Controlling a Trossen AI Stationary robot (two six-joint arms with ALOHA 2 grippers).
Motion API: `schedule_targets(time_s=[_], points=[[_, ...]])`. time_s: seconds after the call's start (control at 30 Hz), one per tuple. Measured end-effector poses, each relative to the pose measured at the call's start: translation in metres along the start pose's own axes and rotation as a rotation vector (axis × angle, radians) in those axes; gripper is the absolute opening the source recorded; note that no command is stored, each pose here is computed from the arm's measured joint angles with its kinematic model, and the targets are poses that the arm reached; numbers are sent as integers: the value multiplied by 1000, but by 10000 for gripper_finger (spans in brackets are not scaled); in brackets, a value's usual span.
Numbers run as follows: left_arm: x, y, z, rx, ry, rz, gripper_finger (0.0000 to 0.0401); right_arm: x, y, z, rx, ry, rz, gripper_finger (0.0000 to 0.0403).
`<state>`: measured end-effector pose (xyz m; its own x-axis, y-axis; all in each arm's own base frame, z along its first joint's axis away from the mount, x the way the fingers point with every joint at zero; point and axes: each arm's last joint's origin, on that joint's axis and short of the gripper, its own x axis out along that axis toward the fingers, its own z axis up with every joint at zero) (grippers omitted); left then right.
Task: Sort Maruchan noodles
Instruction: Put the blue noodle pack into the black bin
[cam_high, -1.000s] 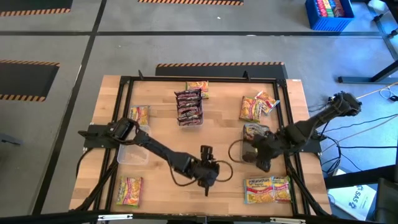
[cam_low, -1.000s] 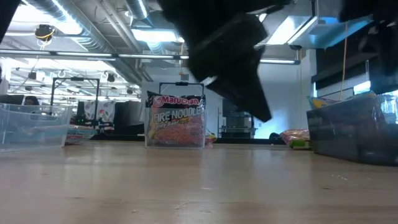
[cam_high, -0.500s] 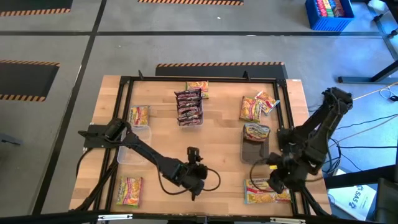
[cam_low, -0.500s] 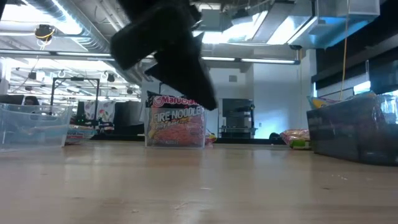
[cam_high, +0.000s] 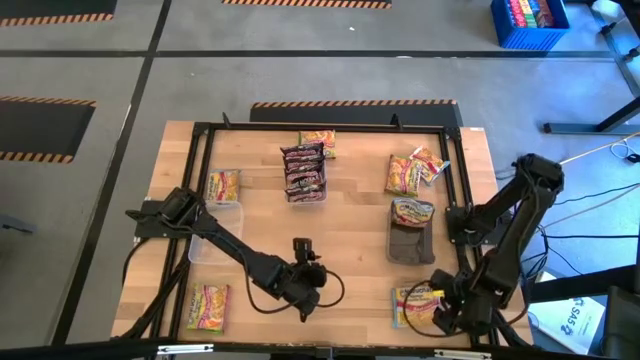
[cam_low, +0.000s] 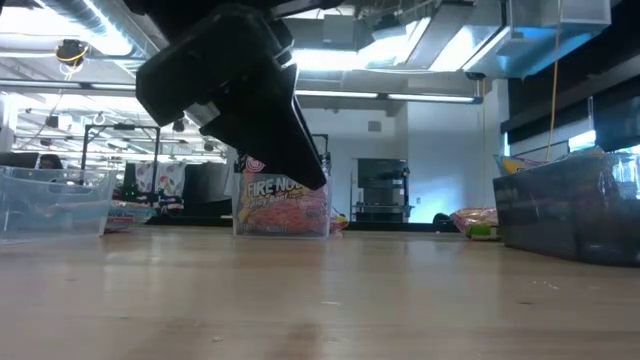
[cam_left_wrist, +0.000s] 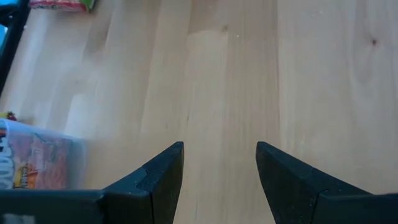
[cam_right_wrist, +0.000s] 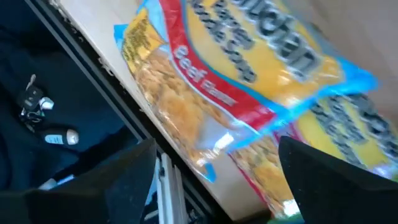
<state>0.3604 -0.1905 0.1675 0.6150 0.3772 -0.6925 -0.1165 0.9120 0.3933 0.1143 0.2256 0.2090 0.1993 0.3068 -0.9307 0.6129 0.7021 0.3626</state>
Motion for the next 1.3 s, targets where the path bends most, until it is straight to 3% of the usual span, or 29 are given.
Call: schedule_targets(time_s=[0.43, 0.63, 0.97, 1.3], points=[[0, -1, 1, -7, -7, -3, 195, 21, 25, 25, -169, -67, 130, 278], [0, -1, 1, 0, -7, -3, 195, 24, 27, 41, -212, -126, 114, 265], [1, -1, 1, -6, -13, -4, 195, 54, 34, 54, -299, -127, 89, 264], [1, -1, 1, -5, -13, -4, 195, 70, 44, 88, -470, -319, 94, 264]])
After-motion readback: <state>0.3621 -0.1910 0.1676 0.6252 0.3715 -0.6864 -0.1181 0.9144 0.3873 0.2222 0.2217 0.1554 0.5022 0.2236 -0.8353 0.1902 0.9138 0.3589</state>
